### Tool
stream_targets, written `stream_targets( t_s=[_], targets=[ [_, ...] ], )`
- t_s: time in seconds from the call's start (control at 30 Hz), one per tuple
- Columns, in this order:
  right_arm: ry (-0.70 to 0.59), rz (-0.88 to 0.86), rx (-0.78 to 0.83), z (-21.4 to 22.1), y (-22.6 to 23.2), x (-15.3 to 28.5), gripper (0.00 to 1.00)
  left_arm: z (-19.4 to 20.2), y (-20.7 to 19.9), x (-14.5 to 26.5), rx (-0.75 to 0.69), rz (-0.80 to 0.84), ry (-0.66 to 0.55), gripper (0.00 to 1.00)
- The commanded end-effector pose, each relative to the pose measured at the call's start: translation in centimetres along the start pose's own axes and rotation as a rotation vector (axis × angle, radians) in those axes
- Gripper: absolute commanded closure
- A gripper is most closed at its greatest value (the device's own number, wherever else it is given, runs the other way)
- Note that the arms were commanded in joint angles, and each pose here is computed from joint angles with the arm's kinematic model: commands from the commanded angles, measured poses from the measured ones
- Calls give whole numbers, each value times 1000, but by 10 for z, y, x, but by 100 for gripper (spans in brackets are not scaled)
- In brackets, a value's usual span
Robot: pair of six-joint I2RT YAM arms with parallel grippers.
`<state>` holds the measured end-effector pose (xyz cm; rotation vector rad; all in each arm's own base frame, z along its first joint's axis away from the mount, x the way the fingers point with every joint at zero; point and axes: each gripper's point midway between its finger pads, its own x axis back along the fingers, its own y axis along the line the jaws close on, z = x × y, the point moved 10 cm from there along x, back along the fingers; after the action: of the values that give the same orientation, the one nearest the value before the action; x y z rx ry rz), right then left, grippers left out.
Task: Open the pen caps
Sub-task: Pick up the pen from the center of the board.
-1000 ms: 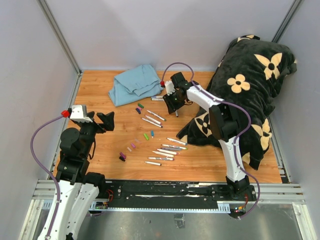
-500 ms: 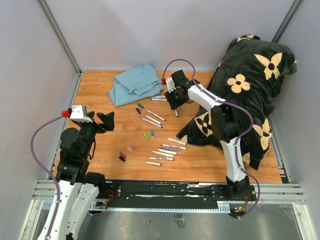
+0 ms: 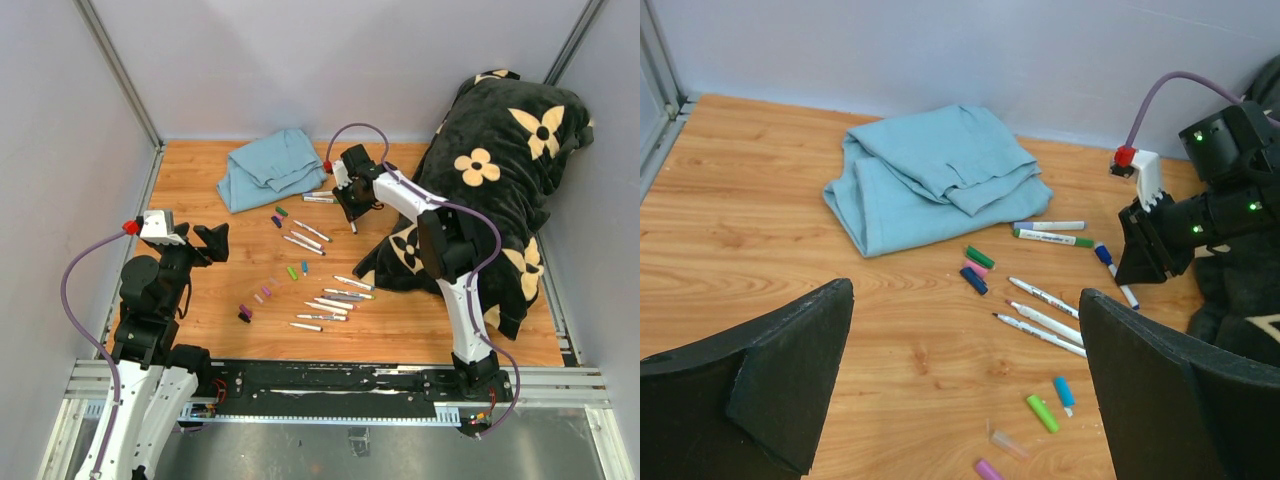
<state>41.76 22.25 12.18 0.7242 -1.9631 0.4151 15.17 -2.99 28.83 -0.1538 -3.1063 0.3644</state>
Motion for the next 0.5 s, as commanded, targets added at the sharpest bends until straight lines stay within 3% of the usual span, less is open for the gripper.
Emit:
stream_targets(
  t_s=[0.0, 0.47],
  targets=[
    [12, 11, -28, 3, -7, -7, 77, -6, -1, 0, -14, 17, -37, 1],
    [30, -20, 66, 12, -6, 9, 88, -7, -1, 0, -14, 14, -39, 1]
  ],
)
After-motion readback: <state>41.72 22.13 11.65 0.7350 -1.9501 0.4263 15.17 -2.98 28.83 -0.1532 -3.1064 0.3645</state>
